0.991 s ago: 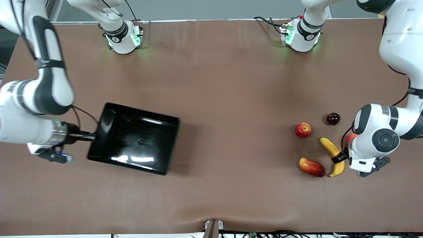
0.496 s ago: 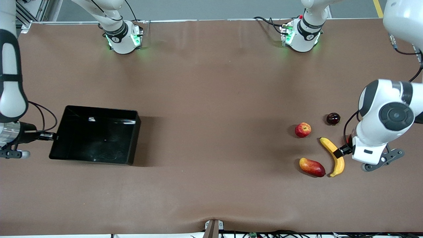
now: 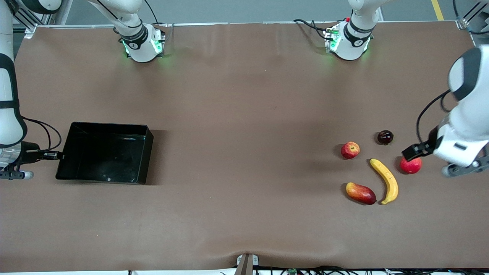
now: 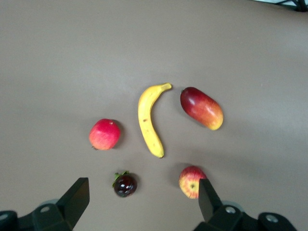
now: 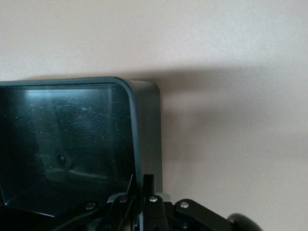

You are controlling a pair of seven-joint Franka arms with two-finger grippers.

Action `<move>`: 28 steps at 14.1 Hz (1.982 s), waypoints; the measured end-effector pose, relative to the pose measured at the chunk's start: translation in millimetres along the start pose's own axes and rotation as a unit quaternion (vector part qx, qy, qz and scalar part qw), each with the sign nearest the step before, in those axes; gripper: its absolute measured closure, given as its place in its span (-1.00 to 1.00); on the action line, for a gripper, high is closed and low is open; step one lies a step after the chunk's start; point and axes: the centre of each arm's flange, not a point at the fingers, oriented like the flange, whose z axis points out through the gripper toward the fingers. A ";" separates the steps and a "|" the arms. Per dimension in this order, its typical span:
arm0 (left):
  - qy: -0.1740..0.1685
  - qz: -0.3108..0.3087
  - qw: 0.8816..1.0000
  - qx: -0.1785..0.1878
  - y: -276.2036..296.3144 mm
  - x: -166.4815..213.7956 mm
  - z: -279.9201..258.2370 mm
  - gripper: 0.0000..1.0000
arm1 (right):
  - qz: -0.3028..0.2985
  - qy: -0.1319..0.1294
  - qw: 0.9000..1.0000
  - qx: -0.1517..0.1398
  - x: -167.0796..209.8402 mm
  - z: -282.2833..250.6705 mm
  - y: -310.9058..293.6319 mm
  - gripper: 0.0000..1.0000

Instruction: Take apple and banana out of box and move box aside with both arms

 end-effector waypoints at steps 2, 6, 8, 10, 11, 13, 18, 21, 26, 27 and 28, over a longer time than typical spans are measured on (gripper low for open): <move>-0.007 0.012 1.000 -0.017 -12.0 -10.1 -23.5 -1.00 | 0.009 -0.002 1.000 0.003 -3.1 5.5 12.8 0.88; -0.031 0.028 0.998 -0.047 -35.4 -41.5 -73.3 -1.00 | 0.017 -0.001 1.000 0.004 -5.2 9.4 22.8 0.78; -0.042 0.033 0.997 -0.051 -43.4 -60.3 -96.3 -1.00 | 0.015 0.002 1.000 0.007 -2.9 7.5 20.1 0.38; -0.046 0.040 0.997 -0.049 -48.8 -74.6 -111.7 -1.00 | -0.003 0.024 1.000 -0.001 10.7 -13.9 8.9 -0.02; -0.048 0.045 0.997 -0.049 -51.8 -79.3 -116.5 -1.00 | -0.021 0.035 0.999 -0.012 21.1 -33.3 -3.3 -0.22; -0.050 0.050 0.996 -0.057 -58.3 -86.7 -121.2 -1.00 | -0.062 0.036 0.996 -0.050 36.4 -71.7 -35.7 -0.62; -0.050 0.051 0.996 -0.062 -60.7 -93.5 -124.3 -1.00 | -0.086 0.038 0.994 -0.063 46.6 -121.5 -108.1 -1.00; -0.050 0.058 0.995 -0.062 -52.5 -95.3 -125.0 -1.00 | -0.054 0.029 0.996 -0.071 40.4 -136.1 -187.0 -1.00; -0.051 0.066 0.995 -0.062 -44.8 -99.2 -128.1 -1.00 | -0.006 0.044 0.993 -0.109 14.3 -161.7 -269.4 -1.00; -0.051 0.066 0.995 -0.062 -45.2 -99.9 -129.0 -1.00 | -0.007 0.047 0.991 -0.125 5.9 -168.8 -287.5 -1.00; -0.050 0.066 0.995 -0.062 -45.3 -100.4 -129.7 -1.00 | -0.011 0.050 0.990 -0.133 -4.9 -179.7 -305.3 -1.00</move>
